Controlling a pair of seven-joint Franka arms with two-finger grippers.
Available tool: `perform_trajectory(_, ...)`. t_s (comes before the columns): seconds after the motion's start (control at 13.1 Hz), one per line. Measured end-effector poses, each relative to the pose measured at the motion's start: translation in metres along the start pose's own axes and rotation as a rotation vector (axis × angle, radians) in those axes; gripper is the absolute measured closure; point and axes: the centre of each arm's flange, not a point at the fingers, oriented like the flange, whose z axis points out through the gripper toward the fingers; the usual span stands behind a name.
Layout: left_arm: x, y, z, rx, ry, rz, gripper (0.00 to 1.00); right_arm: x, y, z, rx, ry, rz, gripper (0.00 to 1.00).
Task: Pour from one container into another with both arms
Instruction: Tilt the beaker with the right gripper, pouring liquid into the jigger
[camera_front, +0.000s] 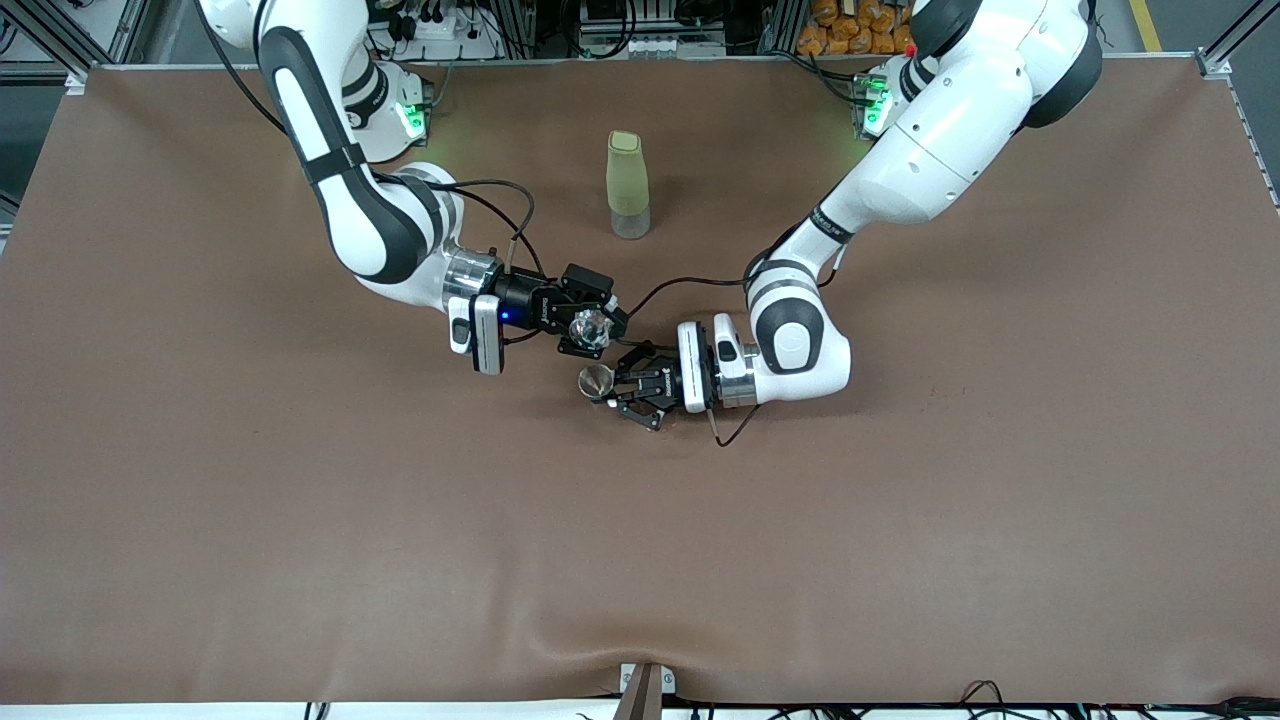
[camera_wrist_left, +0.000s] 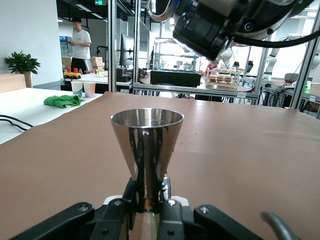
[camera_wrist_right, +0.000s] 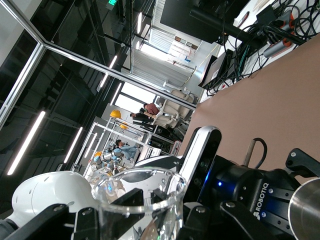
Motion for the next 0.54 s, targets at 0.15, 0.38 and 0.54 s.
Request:
perform_trajectory(0.15,0.0007,-0.0001,0.0002,-0.001,0.002,0.002,0.79,-0.0001,0.0,0.0,0.0,-0.001,0.03,0.84)
perform_trajectory(0.38,0.0019,-0.0004,0.0005,-0.001,0.004,0.004,0.79,-0.0001,0.0,0.0,0.0,-0.002,0.078,0.84)
perform_trajectory(0.54,0.003,-0.0006,0.0006,-0.001,0.005,0.005,0.79,0.0005,-0.0006,0.0005,0.001,-0.002,0.112,0.84)
